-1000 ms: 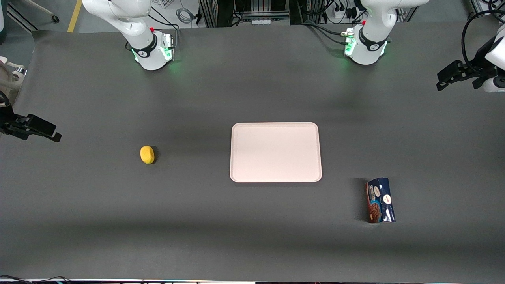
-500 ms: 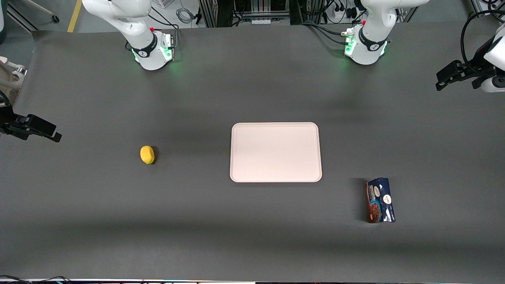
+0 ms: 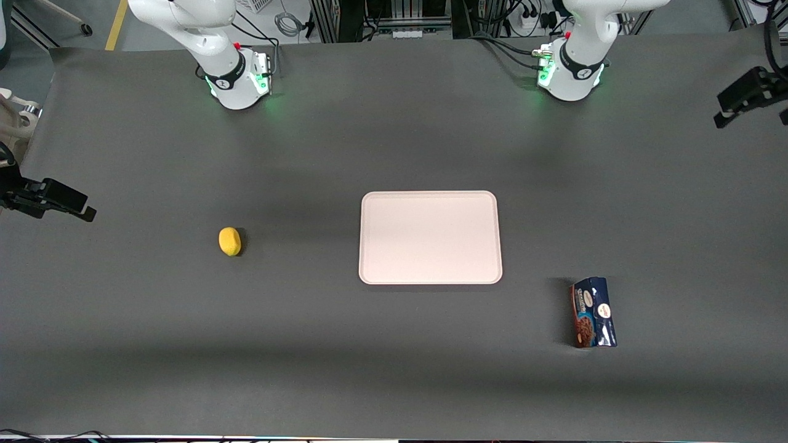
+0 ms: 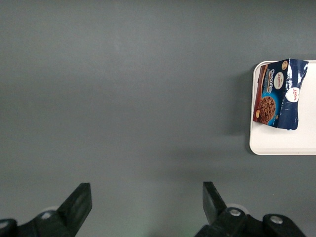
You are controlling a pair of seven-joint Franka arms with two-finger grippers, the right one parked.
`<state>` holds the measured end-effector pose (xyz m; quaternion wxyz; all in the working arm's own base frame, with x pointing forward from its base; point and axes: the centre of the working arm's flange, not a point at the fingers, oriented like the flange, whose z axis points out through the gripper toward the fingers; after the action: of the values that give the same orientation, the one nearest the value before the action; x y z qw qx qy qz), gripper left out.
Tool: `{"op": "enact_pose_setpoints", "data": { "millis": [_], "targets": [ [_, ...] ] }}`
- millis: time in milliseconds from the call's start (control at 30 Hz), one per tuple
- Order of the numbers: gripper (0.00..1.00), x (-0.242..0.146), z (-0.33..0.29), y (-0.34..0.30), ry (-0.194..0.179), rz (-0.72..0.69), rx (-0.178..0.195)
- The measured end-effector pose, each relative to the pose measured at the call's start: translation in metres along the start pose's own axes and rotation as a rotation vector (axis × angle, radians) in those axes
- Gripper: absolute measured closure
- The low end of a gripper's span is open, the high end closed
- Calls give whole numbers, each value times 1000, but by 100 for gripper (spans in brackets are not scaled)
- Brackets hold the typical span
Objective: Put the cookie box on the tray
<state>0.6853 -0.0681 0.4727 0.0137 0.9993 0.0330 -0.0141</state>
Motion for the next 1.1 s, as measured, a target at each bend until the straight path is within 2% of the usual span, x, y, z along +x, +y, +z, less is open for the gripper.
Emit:
{"op": "enact_pose_setpoints", "data": {
  "millis": [133, 367, 600, 733, 900, 967, 1000, 1100],
  "targets": [
    [0, 22, 52, -2, 8, -1, 1],
    [0, 48, 126, -4, 43, -5, -17],
    [0, 57, 176, -4, 61, -2, -20],
    [0, 55, 203, -4, 70, 12, -8],
    [23, 48, 227, -5, 58, 38, 23],
    [34, 47, 230, -5, 53, 41, 28],
    [44, 46, 231, -5, 51, 41, 28],
    [56, 47, 230, -5, 52, 41, 29]
  ]
}}
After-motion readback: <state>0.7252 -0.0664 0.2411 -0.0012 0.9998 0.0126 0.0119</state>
